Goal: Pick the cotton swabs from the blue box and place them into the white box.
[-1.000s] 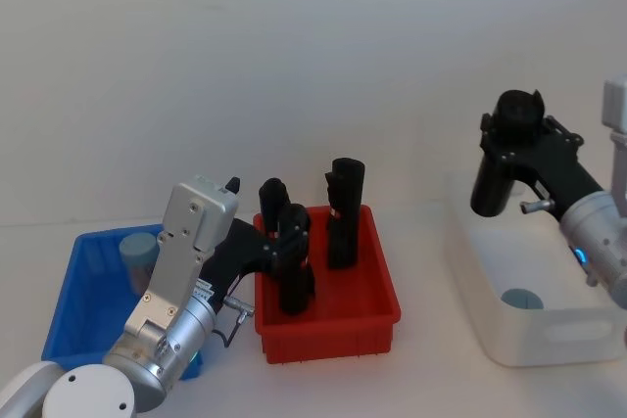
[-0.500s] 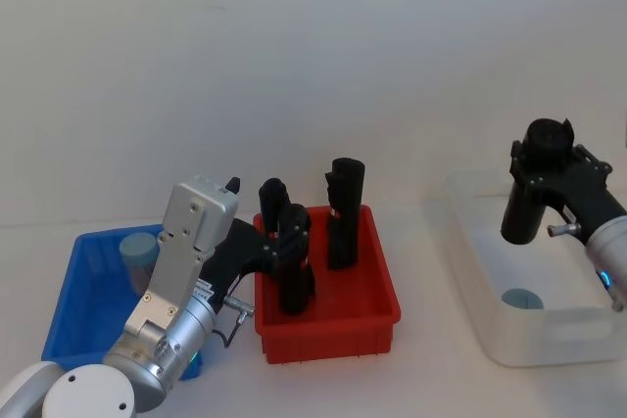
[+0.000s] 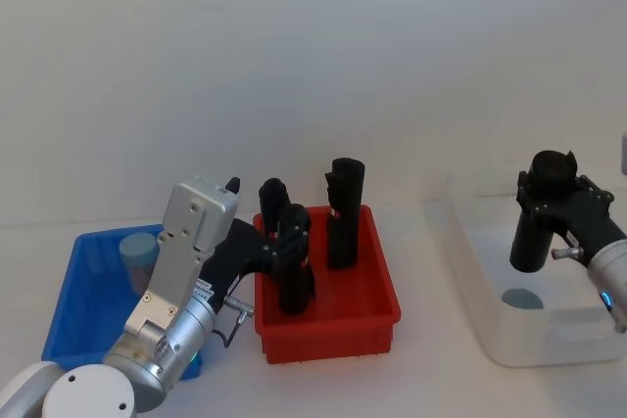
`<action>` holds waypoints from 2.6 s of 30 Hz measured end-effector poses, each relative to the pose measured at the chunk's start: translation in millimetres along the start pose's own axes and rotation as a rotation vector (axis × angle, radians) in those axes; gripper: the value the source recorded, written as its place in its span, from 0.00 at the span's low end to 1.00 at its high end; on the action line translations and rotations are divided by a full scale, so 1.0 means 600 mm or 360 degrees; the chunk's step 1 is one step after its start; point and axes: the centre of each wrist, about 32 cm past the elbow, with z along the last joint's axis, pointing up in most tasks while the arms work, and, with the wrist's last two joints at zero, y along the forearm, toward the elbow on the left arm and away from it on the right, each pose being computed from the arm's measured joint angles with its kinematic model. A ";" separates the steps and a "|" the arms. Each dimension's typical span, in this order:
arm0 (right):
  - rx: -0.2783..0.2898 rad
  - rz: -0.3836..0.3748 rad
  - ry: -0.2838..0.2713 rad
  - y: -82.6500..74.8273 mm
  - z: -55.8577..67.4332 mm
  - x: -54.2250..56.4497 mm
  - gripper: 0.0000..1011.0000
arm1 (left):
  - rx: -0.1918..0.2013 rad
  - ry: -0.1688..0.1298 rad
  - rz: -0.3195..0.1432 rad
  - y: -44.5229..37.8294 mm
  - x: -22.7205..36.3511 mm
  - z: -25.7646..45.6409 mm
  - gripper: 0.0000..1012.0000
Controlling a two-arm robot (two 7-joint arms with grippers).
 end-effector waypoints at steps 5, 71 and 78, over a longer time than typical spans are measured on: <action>-0.0021 -0.0006 0.0005 0.004 -0.010 0.004 0.48 | 0.0000 0.0000 0.0000 0.000 0.0000 0.000 0.99; -0.0011 -0.0010 0.0007 0.013 -0.028 0.013 0.99 | 0.0000 0.0000 0.0000 0.000 0.0000 0.000 0.99; -0.0011 -0.0010 0.0007 0.013 -0.028 0.013 0.99 | 0.0000 0.0000 0.0000 0.000 0.0000 0.000 0.99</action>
